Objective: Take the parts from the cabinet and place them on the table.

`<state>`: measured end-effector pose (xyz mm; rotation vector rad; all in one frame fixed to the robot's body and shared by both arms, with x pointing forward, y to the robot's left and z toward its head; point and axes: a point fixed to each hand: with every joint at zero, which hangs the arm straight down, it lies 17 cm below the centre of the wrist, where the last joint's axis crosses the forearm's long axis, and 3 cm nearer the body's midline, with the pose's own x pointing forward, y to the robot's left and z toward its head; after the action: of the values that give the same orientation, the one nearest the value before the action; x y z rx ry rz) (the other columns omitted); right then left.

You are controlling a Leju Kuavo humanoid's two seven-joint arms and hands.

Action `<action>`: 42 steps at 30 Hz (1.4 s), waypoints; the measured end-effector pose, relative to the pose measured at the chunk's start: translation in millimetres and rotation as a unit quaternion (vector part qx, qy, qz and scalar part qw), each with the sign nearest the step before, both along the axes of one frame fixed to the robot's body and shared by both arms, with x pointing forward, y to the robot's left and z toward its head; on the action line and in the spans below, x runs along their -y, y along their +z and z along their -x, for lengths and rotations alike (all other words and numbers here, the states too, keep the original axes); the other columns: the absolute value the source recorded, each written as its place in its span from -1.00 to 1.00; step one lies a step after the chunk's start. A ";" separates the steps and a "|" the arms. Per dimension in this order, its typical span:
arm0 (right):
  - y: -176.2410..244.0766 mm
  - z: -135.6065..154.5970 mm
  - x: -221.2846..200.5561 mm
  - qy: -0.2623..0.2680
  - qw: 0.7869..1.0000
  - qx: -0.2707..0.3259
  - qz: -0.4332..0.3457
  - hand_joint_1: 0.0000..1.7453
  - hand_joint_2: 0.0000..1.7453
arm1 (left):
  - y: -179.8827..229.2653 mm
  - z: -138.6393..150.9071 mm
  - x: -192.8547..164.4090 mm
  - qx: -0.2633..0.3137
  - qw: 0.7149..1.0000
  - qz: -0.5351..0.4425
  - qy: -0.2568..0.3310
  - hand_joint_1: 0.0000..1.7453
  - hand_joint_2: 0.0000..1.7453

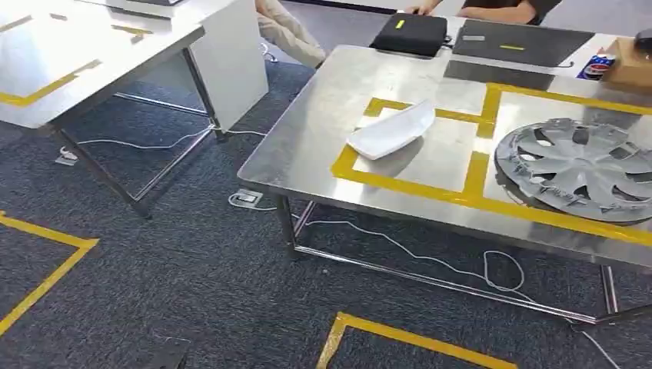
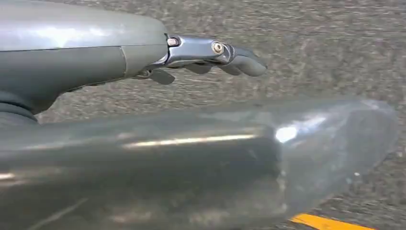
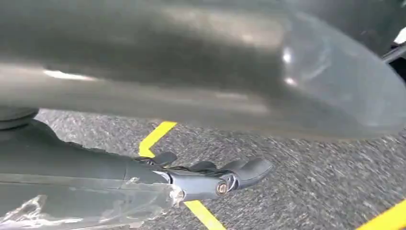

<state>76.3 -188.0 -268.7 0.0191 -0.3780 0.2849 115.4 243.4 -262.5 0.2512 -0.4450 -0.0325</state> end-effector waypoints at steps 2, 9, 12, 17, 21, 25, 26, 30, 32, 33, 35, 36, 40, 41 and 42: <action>0.2 -1.3 -0.1 0.000 1.000 0.001 0.000 -1.00 -1.00 | -0.7 2.7 -0.2 -0.003 1.000 -0.002 -0.004 -1.00 -1.00; 0.9 -8.6 -8.5 0.088 0.996 -0.010 -0.001 -1.00 -1.00 | 13.0 -79.5 -13.7 0.001 0.998 0.028 0.052 -1.00 -1.00; 1.2 -11.8 -8.0 0.095 0.995 -0.008 0.001 -1.00 -1.00 | 19.2 -99.8 -24.2 0.015 0.998 0.023 0.055 -1.00 -1.00; -0.4 -5.6 -4.1 0.106 0.994 -0.012 0.006 -1.00 -1.00 | 23.6 -111.1 -28.2 0.028 0.998 0.020 0.056 -1.00 -1.00; -0.5 -6.6 -2.3 0.110 0.994 -0.011 0.008 -1.00 -1.00 | 26.1 -117.1 -25.9 0.035 0.998 0.022 0.056 -1.00 -1.00; -0.1 -8.6 -2.3 0.116 0.993 -0.007 0.008 -1.00 -1.00 | 25.4 -115.5 -31.5 0.035 0.997 0.018 0.059 -1.00 -1.00; 0.0 -8.7 -2.8 0.119 0.993 -0.007 0.008 -1.00 -1.00 | 24.2 -112.3 -30.6 0.032 0.997 0.020 0.060 -1.00 -1.00; -1.1 -0.1 -3.8 0.122 0.992 -0.013 0.006 -1.00 -1.00 | 25.8 -117.2 -31.3 0.037 0.997 0.024 0.060 -1.00 -1.00; -0.8 -2.3 -3.3 0.122 0.992 -0.011 0.006 -1.00 -1.00 | 24.7 -114.5 -29.5 0.035 0.997 0.028 0.058 -1.00 -1.00; -0.8 -3.3 -2.6 0.123 0.992 -0.010 0.007 -1.00 -1.00 | 24.5 -114.3 -28.1 0.035 0.997 0.032 0.057 -1.00 -1.00; -0.6 -4.9 -1.3 0.126 0.992 -0.008 0.006 -1.00 -1.00 | 24.9 -116.1 -21.5 0.036 0.997 0.047 0.052 -1.00 -1.00; -0.7 -6.2 0.8 0.127 0.992 -0.007 0.008 -1.00 -1.00 | 24.9 -116.2 -17.4 0.035 0.997 0.053 0.050 -1.00 -1.00; -0.5 -5.7 0.0 0.132 0.991 -0.006 0.005 -1.00 -1.00 | 24.0 -114.7 -16.9 0.034 0.996 0.064 0.047 -1.00 -1.00; -0.2 -6.8 -0.2 0.133 0.991 -0.005 0.004 -1.00 -1.00 | 23.3 -112.5 -14.9 0.032 0.996 0.068 0.047 -1.00 -1.00; -0.2 -6.5 -0.4 0.134 0.991 -0.005 0.004 -1.00 -1.00 | 23.0 -112.1 -14.9 0.031 0.996 0.069 0.047 -1.00 -1.00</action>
<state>82.8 -187.6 -268.9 0.0637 -0.3634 0.5521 227.5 258.4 -239.6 0.1376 -0.4940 0.0973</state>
